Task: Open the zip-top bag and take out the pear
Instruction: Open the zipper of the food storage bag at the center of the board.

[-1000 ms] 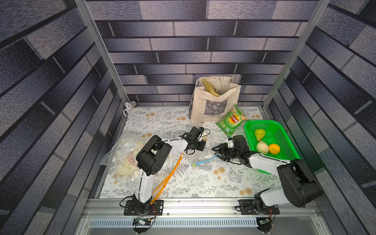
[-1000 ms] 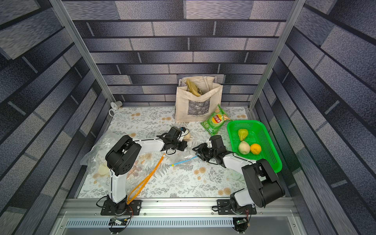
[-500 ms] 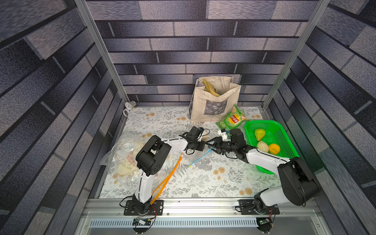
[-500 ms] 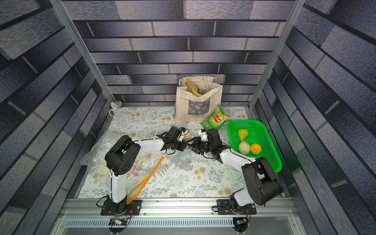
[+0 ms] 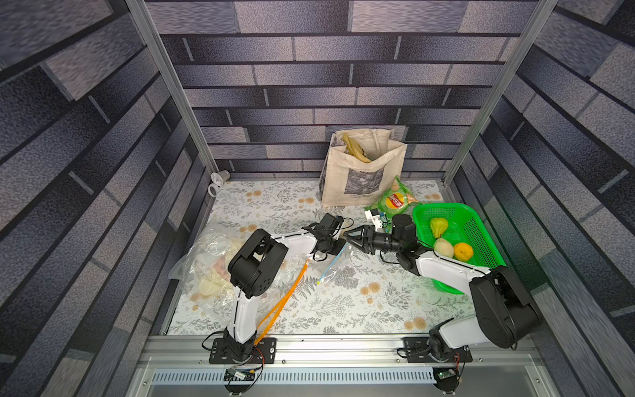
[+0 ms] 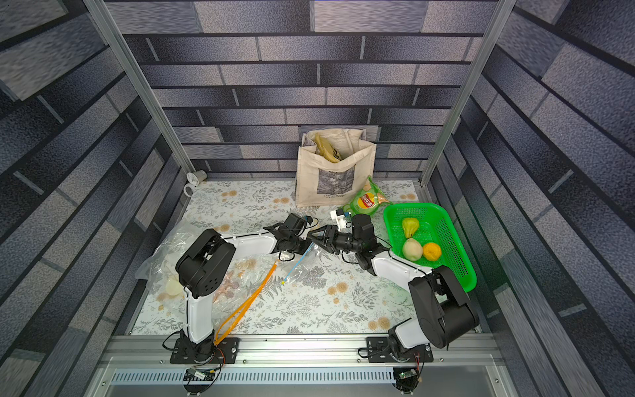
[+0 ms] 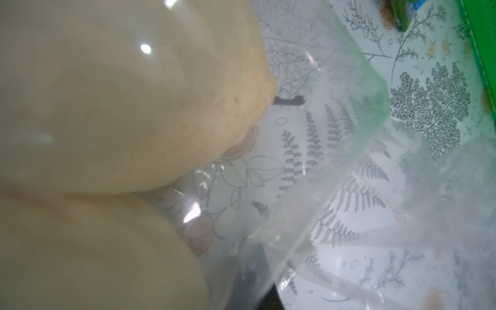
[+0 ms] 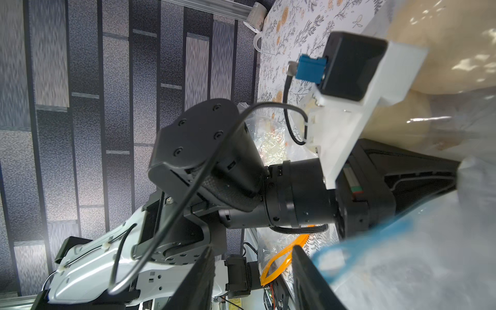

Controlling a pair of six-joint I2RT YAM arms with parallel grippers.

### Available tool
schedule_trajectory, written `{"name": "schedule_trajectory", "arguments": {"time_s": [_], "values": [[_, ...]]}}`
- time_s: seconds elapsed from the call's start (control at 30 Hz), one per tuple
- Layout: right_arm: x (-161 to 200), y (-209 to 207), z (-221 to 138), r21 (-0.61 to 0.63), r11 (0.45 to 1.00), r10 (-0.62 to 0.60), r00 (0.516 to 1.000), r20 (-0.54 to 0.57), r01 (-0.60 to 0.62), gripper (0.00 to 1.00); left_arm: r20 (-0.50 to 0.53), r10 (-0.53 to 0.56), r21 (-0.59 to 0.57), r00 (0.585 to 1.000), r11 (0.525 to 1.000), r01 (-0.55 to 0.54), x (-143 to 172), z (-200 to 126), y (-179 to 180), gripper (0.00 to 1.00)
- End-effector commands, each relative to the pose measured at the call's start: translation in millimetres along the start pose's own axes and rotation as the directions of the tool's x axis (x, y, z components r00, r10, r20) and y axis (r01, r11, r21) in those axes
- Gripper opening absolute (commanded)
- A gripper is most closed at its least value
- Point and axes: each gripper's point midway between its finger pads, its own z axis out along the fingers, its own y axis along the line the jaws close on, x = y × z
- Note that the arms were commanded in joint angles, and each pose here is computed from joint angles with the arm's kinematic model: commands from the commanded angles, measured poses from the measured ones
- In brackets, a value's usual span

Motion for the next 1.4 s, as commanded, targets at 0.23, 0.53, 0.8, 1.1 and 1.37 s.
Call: {"name": "schedule_trajectory", "arguments": {"time_s": [0.23, 0.53, 0.8, 1.1, 1.37], "values": [[11, -22, -9, 0.115, 0.993, -0.01, 1.0, 0.013, 0.008, 0.49, -0.027, -0.095, -0.046, 0.995, 0.995, 0.094, 9, -57, 24, 0.08], [33, -49, -52, 0.344, 0.938, 0.026, 0.998, 0.064, -0.047, 0.49, -0.058, -0.125, -0.011, 0.99, 0.992, 0.124, 23, -47, 27, 0.09], [53, -63, -82, 0.401, 0.907, 0.103, 0.99, 0.091, -0.131, 0.5, -0.071, -0.113, 0.005, 0.991, 0.993, 0.114, 24, -36, 17, 0.11], [76, -46, -85, 0.366, 0.903, 0.232, 0.972, 0.022, -0.224, 0.54, -0.108, -0.12, -0.03, 0.987, 0.993, 0.118, 40, -13, 23, 0.11], [76, -64, -87, 0.418, 0.861, 0.289, 0.955, 0.067, -0.29, 0.54, -0.122, -0.127, -0.062, 0.984, 0.991, 0.121, 52, -2, 30, 0.11]]}}
